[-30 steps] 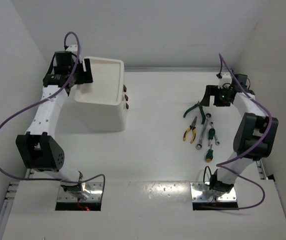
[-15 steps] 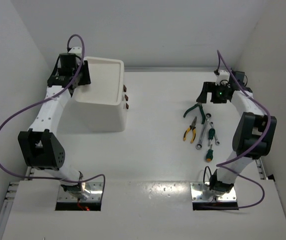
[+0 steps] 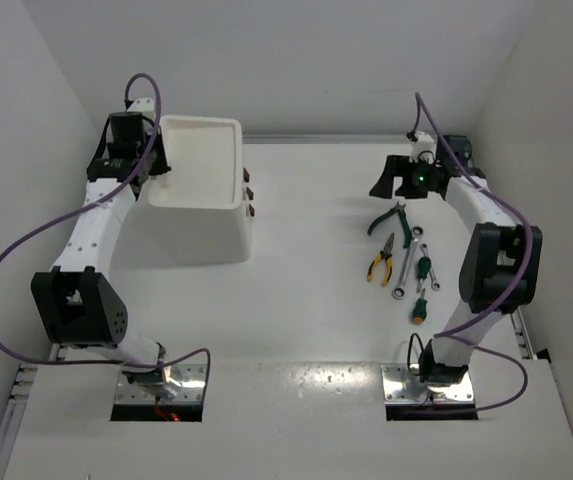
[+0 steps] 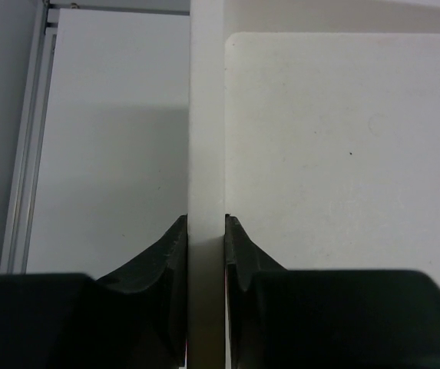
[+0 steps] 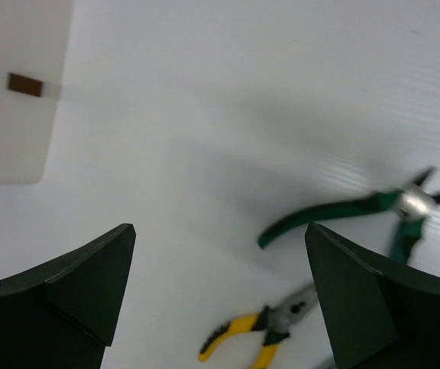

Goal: Sort the tools into containers

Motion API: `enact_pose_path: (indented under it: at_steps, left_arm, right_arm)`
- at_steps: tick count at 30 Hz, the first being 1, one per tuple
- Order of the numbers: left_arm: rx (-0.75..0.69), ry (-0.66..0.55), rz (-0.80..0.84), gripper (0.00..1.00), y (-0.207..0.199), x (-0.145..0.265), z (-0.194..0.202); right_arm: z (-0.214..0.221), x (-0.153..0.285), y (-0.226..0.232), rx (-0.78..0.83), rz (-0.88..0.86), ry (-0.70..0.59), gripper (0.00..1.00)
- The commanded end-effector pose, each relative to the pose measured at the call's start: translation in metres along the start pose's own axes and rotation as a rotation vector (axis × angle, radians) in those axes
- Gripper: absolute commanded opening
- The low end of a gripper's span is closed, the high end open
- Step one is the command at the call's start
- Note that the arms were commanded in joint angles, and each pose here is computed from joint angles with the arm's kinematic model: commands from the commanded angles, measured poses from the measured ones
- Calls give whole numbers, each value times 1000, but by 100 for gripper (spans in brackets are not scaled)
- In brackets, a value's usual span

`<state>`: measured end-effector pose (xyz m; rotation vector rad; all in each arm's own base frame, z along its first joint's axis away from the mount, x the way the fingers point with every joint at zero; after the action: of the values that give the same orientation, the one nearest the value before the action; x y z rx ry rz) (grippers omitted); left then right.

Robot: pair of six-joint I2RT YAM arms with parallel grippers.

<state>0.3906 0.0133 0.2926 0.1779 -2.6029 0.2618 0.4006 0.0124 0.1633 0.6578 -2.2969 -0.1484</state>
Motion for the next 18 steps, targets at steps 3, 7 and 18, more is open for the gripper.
enact_pose_path:
  at_steps: [3, 7, 18]
  left_arm:
    - [2, 90, -90, 5, 22, 10, 21]
    - [-7, 103, -82, 0, 21, 7, 24]
    - [-35, 184, 127, 0, 1, -8, 33]
  right_arm:
    - [-39, -30, 72, 82, -254, -97, 89]
    - [-48, -59, 115, 138, -486, -97, 81]
    - [-88, -101, 145, 451, -813, -346, 46]
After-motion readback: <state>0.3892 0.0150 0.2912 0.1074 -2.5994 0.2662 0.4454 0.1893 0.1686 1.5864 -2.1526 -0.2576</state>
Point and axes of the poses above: each gripper's point midway between its finger pads, its own x axis back along the fingers, its own y axis along the line the jaws close on, z = x × y, the point moved 7 cm from there along x, back along the fingers, and after that the axes turned 9 degrees about x, right-handed, at the moved point
